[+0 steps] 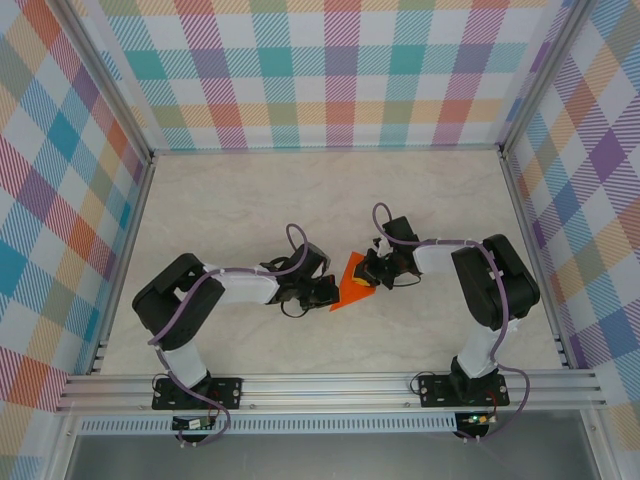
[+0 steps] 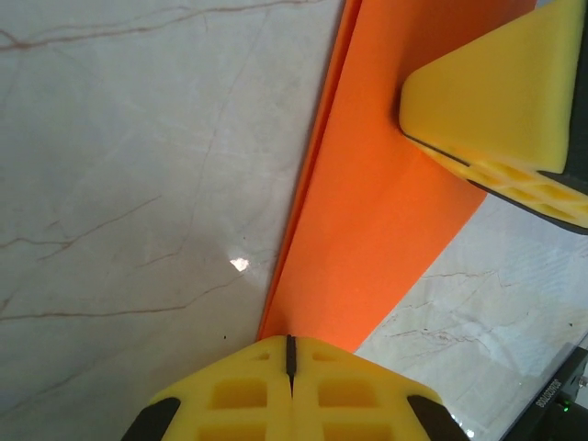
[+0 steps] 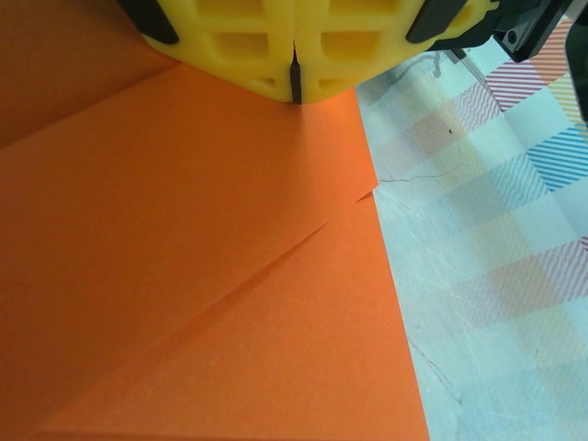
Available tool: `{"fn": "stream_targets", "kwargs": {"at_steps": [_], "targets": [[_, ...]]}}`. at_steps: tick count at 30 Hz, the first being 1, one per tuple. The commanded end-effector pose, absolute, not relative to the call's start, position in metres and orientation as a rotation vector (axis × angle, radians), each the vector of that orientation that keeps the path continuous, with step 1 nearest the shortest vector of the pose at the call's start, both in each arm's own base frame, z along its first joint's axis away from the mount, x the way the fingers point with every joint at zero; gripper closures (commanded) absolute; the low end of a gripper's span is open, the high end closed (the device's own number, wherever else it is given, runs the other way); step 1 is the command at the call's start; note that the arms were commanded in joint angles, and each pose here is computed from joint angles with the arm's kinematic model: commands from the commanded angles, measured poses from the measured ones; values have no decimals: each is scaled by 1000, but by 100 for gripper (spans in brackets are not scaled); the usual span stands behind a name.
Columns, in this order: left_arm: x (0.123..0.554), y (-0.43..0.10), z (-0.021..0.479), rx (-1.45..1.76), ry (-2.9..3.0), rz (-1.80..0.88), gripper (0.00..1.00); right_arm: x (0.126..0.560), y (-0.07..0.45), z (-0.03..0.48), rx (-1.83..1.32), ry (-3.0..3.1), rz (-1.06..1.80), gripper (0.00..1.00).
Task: Fold a paper plane with a square sheet of paper (pick it up from the middle)
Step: Fourth fold the wing at the center of the table.
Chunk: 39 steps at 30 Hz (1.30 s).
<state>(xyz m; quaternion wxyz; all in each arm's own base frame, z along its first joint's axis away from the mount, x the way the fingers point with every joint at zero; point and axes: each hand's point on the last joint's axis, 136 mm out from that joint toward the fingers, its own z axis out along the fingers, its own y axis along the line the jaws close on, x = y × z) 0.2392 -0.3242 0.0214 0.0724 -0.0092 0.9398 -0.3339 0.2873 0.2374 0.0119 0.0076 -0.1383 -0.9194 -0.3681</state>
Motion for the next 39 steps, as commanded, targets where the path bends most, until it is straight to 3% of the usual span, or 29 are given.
{"fn": "stream_targets", "kwargs": {"at_steps": [1,8,13,29,39], "targets": [[230,-312,6,-52,2881,-925,100,263,203,-32,-528,-2917,-817,96],[222,-299,-5,-56,2928,-832,100,285,239,29,-183,-3008,-1165,95],[221,-295,-7,-41,2936,-794,100,269,264,46,55,-2999,-1248,95],[217,-289,-11,-61,2963,-739,100,240,264,-6,63,-2991,-1045,96],[182,-248,-42,-56,3145,-482,100,301,217,-11,-119,-3131,-1009,96]]}}
